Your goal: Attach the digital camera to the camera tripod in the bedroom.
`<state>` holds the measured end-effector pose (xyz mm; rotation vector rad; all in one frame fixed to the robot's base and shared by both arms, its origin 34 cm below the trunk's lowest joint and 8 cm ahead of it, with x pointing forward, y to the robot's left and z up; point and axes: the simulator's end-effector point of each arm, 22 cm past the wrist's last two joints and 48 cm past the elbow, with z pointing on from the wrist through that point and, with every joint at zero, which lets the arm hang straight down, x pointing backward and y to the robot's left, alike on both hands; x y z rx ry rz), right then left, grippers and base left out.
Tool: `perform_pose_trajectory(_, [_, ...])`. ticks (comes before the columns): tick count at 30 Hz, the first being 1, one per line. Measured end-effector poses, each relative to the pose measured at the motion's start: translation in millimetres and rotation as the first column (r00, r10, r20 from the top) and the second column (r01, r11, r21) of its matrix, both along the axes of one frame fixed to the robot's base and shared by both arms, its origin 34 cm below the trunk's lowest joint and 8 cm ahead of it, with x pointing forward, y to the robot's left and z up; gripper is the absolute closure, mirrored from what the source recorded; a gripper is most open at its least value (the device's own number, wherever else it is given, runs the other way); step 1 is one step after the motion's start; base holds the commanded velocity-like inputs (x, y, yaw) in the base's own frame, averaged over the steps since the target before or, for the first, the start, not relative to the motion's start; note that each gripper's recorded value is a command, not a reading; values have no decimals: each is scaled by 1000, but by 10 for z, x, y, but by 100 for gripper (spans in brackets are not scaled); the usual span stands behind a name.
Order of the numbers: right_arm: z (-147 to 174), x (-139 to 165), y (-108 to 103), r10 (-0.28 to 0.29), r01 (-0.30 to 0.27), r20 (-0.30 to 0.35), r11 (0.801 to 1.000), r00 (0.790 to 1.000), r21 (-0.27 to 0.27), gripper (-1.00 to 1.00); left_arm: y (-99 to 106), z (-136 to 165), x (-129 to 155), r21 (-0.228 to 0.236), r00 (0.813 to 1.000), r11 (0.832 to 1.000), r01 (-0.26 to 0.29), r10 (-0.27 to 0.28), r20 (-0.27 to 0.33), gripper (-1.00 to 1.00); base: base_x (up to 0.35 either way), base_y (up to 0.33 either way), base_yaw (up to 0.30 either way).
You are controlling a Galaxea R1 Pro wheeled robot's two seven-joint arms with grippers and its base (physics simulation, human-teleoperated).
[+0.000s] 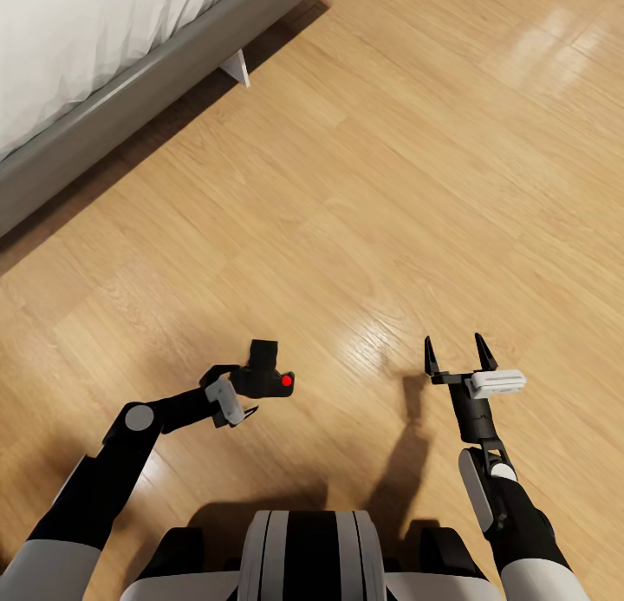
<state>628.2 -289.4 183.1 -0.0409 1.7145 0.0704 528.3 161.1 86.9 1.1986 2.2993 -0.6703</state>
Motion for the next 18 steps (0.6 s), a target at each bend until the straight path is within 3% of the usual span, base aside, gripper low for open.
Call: perform_pose_trajectory(18, [-1,-1,1,0,0,0,1000,1000,0,-100,108,-81,82,42,998,998,-46,45,32,-100,0,0,0])
